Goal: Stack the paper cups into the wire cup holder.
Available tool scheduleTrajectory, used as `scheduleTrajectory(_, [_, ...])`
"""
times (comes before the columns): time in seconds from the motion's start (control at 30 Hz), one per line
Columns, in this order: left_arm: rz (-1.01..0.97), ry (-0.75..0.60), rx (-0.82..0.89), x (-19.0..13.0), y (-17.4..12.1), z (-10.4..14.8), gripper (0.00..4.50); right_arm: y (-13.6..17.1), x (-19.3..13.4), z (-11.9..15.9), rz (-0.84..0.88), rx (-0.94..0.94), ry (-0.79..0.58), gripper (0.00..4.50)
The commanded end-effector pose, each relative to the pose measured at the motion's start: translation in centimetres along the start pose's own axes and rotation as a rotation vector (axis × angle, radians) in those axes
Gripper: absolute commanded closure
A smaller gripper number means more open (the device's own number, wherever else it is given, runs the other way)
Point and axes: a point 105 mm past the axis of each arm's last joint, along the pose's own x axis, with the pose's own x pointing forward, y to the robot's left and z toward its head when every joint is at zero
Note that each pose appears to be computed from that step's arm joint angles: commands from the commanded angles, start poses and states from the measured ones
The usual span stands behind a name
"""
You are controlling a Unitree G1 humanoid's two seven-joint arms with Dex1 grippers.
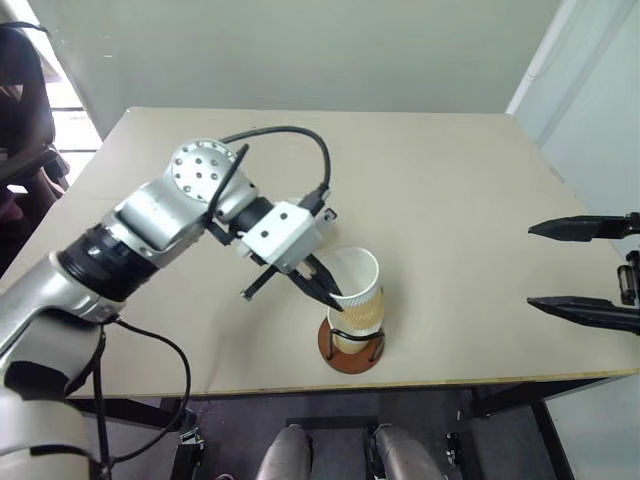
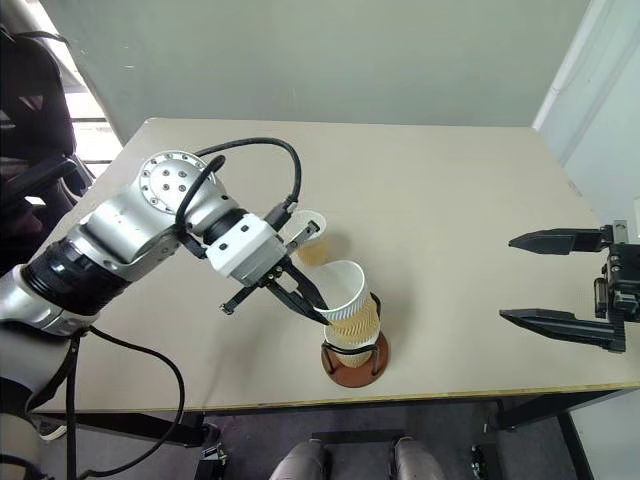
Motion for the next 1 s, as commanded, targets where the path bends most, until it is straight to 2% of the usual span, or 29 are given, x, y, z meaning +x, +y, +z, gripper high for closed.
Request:
scheduleTrajectory(0.03, [-0.039, 0.02, 0.058, -0.4, -0.2, 0.8, 4.44, 0.1, -0.4, 0.9, -0.016, -0.046, -0.008, 0.04])
scheduleTrajectory(0.3, [-0.034, 0.095, 0.072, -0.3, 0.3, -0.1, 4.44, 0.1, -0.2, 0.9, -0.016, -0.05, -0.008, 0.04])
scheduleTrajectory(0.5, [-0.052, 0.1, 0.077, 0.0, 0.1, -0.1, 4.44, 0.1, -0.3, 0.9, -0.02, -0.052, -0.007, 0.04])
scheduleTrajectory(0.63, [-0.056, 0.097, 0.075, 0.1, 0.2, 0.0, 3.47, 0.0, -0.2, 0.7, -0.026, -0.05, -0.003, 0.04])
scheduleTrajectory(0.8, [-0.052, 0.094, 0.08, 0.1, 0.5, 0.1, 1.7, 0.0, -0.1, 0.6, -0.032, -0.049, -0.001, 0.04])
scheduleTrajectory(0.93, [0.039, 0.086, 0.1, -1.0, 2.2, 0.5, 0.27, -0.3, -0.1, 0.6, -0.037, -0.053, 0.0, 0.04])
scheduleTrajectory(0.97, [0.086, 0.087, 0.102, -1.8, 2.9, 0.7, 0.04, -0.3, -0.1, 0.6, -0.039, -0.055, 0.0, 0.04])
scheduleTrajectory(1.0, [0.134, 0.088, 0.104, -2.6, 3.6, 0.8, 0.04, -0.4, -0.2, 0.7, -0.04, -0.058, 0.0, 0.04])
